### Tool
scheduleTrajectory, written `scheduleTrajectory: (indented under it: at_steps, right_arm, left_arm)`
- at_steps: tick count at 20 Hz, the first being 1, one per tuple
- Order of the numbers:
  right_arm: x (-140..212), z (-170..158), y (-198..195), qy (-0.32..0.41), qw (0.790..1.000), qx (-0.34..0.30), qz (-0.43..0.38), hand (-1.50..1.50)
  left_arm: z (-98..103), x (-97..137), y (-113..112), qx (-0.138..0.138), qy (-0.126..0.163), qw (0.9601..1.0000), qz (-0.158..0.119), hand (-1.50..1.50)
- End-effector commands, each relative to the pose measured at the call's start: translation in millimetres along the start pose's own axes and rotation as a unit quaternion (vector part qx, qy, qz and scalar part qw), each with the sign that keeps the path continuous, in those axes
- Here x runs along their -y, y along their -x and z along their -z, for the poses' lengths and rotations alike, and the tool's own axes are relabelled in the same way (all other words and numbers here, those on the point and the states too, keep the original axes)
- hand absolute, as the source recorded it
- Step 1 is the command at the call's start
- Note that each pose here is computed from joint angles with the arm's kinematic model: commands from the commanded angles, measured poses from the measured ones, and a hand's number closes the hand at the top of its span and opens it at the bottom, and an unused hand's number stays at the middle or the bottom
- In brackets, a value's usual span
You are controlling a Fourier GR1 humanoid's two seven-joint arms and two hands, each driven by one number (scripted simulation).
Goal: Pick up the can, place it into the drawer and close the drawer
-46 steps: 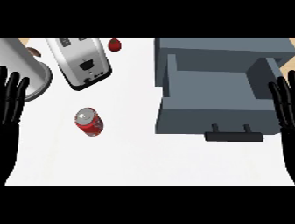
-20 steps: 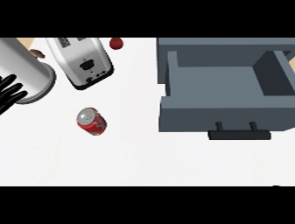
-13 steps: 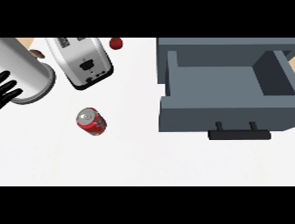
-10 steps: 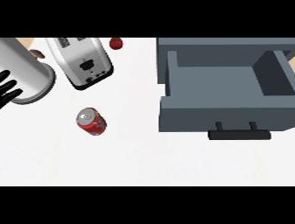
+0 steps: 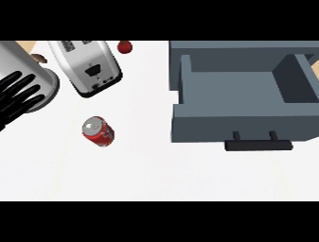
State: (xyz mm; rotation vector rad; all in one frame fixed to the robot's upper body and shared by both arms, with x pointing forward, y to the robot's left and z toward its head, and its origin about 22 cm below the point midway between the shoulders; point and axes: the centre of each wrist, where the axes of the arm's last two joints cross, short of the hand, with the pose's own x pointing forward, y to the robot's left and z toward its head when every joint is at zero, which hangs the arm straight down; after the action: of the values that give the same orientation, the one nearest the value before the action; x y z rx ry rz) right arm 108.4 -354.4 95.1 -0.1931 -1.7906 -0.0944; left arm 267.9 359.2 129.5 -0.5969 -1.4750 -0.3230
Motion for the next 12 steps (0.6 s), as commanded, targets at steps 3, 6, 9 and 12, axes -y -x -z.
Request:
scheduleTrajectory:
  at_steps: [3,6,9,12]
  right_arm:
    - [11,-8,-5,0.000,1.000,-0.007,0.000,-1.50]
    - [14,-16,-8,-0.006,1.000,-0.003,-0.008,-1.50]
    - [16,-2,-3,0.002,1.000,0.000,0.003,-1.50]
    - [8,-11,-15,0.004,1.000,-0.005,-0.004,-1.50]
  left_arm:
    - [27,13,19,-0.024,-0.014,0.9996,0.005,-1.50]
    - [46,16,25,-0.017,-0.013,0.9997,-0.005,-1.50]
    - [65,21,36,-0.029,-0.018,0.9994,0.003,-1.50]
    - [60,18,64,-0.033,-0.016,0.9993,0.010,-1.50]
